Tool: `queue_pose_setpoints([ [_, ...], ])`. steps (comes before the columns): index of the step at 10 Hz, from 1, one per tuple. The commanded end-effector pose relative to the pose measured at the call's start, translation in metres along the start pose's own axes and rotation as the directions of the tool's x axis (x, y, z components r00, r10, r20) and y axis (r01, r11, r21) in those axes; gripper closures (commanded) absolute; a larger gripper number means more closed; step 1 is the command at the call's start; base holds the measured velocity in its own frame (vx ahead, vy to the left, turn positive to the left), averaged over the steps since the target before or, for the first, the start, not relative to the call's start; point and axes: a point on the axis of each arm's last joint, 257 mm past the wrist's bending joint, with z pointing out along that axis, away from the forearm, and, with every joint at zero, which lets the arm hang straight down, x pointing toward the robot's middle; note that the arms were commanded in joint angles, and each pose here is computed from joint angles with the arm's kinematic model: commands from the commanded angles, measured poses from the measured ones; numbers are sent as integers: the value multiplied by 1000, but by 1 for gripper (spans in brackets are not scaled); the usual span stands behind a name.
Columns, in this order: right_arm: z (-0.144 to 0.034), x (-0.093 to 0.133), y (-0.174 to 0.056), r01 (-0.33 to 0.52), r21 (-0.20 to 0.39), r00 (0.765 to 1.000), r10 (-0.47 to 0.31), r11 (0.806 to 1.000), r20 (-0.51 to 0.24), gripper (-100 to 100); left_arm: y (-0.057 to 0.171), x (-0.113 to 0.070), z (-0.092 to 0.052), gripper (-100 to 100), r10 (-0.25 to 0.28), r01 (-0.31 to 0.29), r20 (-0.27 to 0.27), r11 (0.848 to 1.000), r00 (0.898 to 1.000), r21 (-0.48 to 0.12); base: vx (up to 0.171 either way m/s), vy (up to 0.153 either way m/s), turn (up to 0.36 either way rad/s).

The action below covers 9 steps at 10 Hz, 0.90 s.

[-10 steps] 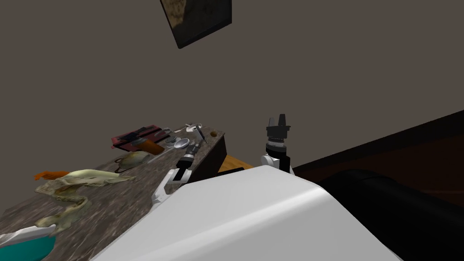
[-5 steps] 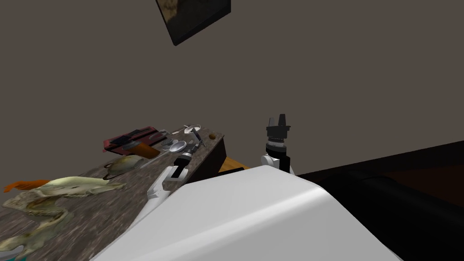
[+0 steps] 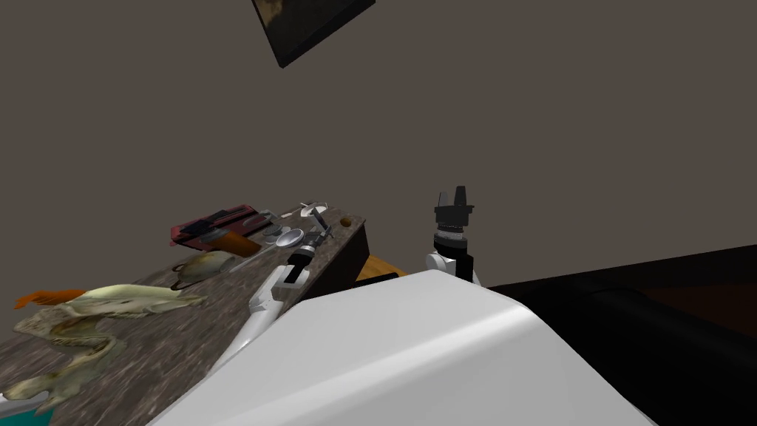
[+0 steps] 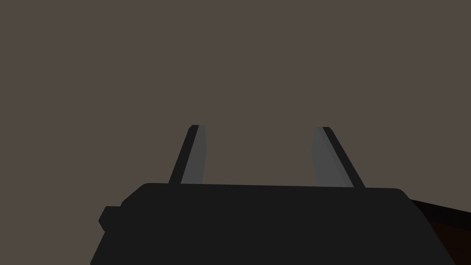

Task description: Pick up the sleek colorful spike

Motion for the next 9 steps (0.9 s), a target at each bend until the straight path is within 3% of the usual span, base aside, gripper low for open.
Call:
queue_pose_setpoints([
  [1, 0, 0, 0, 0, 0, 1000, 0, 1000, 0, 0, 6, 7, 0, -100, -1, 1, -12, 1000, 1000, -8, -11, 2, -9],
  [2, 0, 0, 0, 0, 0, 1000, 0, 1000, 0, 0, -2, 0, 14, -100, 2, -2, 14, 1000, 1000, 22, -39, -11, 92],
  [3, 0, 0, 0, 0, 0, 1000, 0, 1000, 0, 0, 3, 2, 21, -100, 3, -3, 11, 1000, 1000, 16, -52, -14, 61],
  [5, 0, 0, 0, 0, 0, 1000, 0, 1000, 0, 0, 11, 13, 22, -100, 0, 0, -10, 1000, 1000, 1, -18, -7, -5],
  [7, 0, 0, 0, 0, 0, 1000, 0, 1000, 0, 0, 5, 4, 44, -100, 4, -5, 17, 1000, 1000, 29, -44, -14, 77],
  [9, 0, 0, 0, 0, 0, 1000, 0, 1000, 0, 0, 14, 17, 44, -100, 1, -1, -9, 1000, 1000, 12, -17, -3, -7],
])
